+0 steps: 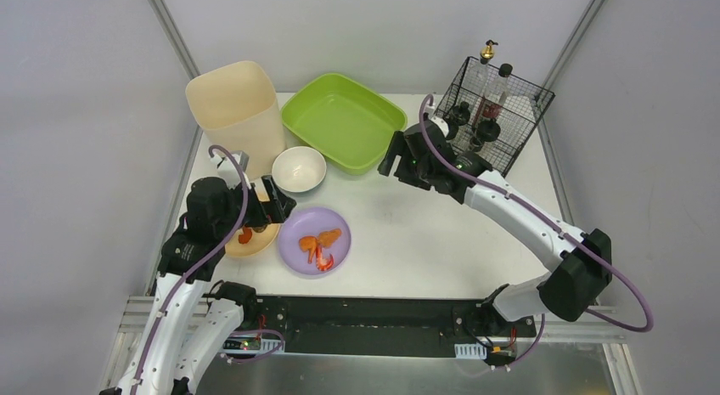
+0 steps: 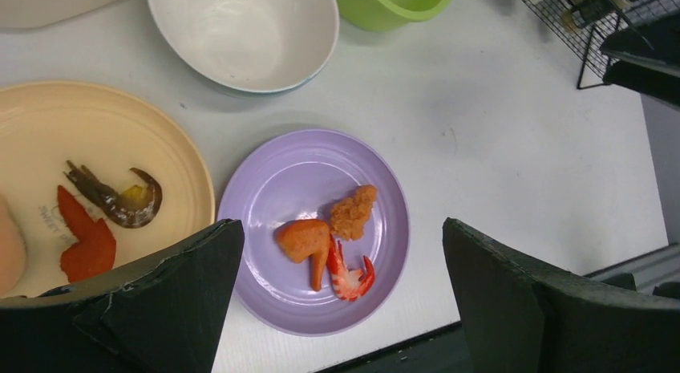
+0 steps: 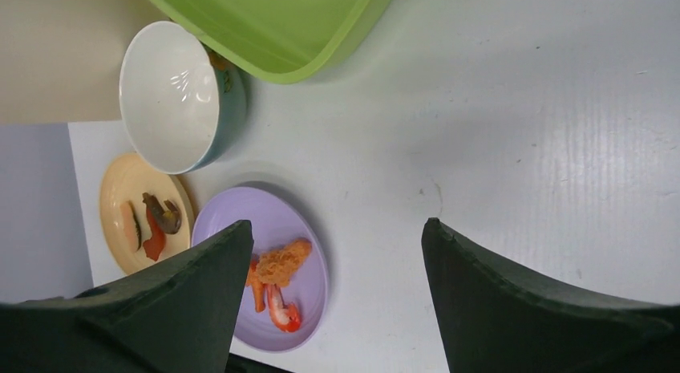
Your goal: Clear the kitchen counter
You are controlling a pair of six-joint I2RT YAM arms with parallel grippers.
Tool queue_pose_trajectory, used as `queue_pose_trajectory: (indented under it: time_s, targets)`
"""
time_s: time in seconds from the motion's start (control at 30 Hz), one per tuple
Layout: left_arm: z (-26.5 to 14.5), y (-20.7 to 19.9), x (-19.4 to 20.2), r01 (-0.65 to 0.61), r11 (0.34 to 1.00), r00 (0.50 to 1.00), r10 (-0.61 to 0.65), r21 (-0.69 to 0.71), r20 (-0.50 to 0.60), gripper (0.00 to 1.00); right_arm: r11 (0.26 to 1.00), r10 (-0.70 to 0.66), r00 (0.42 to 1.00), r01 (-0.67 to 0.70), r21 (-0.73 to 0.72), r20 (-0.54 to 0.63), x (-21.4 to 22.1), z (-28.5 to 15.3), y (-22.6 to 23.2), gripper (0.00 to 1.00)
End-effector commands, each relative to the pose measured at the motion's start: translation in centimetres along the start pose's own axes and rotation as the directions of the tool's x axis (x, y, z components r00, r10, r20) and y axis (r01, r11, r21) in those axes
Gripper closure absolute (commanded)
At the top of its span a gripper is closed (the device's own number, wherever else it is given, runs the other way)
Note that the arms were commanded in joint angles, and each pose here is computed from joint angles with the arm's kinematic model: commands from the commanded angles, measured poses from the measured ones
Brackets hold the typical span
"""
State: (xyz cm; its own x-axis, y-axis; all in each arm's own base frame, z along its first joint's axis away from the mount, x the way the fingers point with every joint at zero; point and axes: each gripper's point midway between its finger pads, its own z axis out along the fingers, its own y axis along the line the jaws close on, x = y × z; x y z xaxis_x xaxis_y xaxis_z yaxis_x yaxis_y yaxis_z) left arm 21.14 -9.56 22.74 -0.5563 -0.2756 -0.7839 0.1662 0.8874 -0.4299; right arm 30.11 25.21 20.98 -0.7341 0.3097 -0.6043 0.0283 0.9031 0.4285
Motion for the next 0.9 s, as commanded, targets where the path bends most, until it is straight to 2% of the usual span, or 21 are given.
queue_pose_trajectory:
  time_s: [0.0, 0.23, 0.33, 0.43, 0.53, 0.63, 0.87]
  targets:
    - [0.1, 2.2, -1.5, 0.06, 0.989, 0.996, -0.05, -0.137, 0.071, 0.0, 0.99, 0.065, 0.996, -0.072, -0.118, -0.062, 1.2, -0.1, 4.0, 0.2]
    - [-0.8, 3.3, -2.6, 0.076, 0.97, 0.995, -0.059, -0.233, 0.079, 0.0, 0.982, 0.065, 0.994, -0.08, -0.172, -0.09, 4.3, 2.6, 7.8, 0.22]
    - [-1.7, 5.2, -2.2, 0.119, 0.94, 0.988, -0.08, -0.321, 0.134, 0.0, 0.983, 0.059, 0.992, -0.078, -0.166, -0.115, 5.9, 4.6, 9.3, 0.23]
    - [-3.0, 7.4, -1.9, 0.195, 0.893, 0.966, -0.104, -0.405, 0.236, 0.0, 0.98, 0.072, 0.988, -0.095, -0.174, -0.134, 7.0, 6.3, 11.5, 0.23]
    - [-4.5, 8.5, -2.7, 0.209, 0.869, 0.948, -0.069, -0.448, 0.31, 0.0, 0.982, 0.08, 0.989, -0.1, -0.161, -0.126, 7.8, 8.1, 13.1, 0.23]
    - [-5.7, 9.6, -2.7, 0.214, 0.838, 0.941, -0.039, -0.502, 0.336, 0.0, 0.983, 0.103, 0.988, -0.118, -0.138, -0.116, 8.1, 10.0, 13.9, 0.23]
    - [-5.2, 8.5, -2.2, 0.199, 0.871, 0.95, -0.059, -0.449, 0.306, 0.0, 0.994, 0.075, 0.996, -0.079, -0.077, -0.043, 6.6, 11.1, 13.6, 0.22]
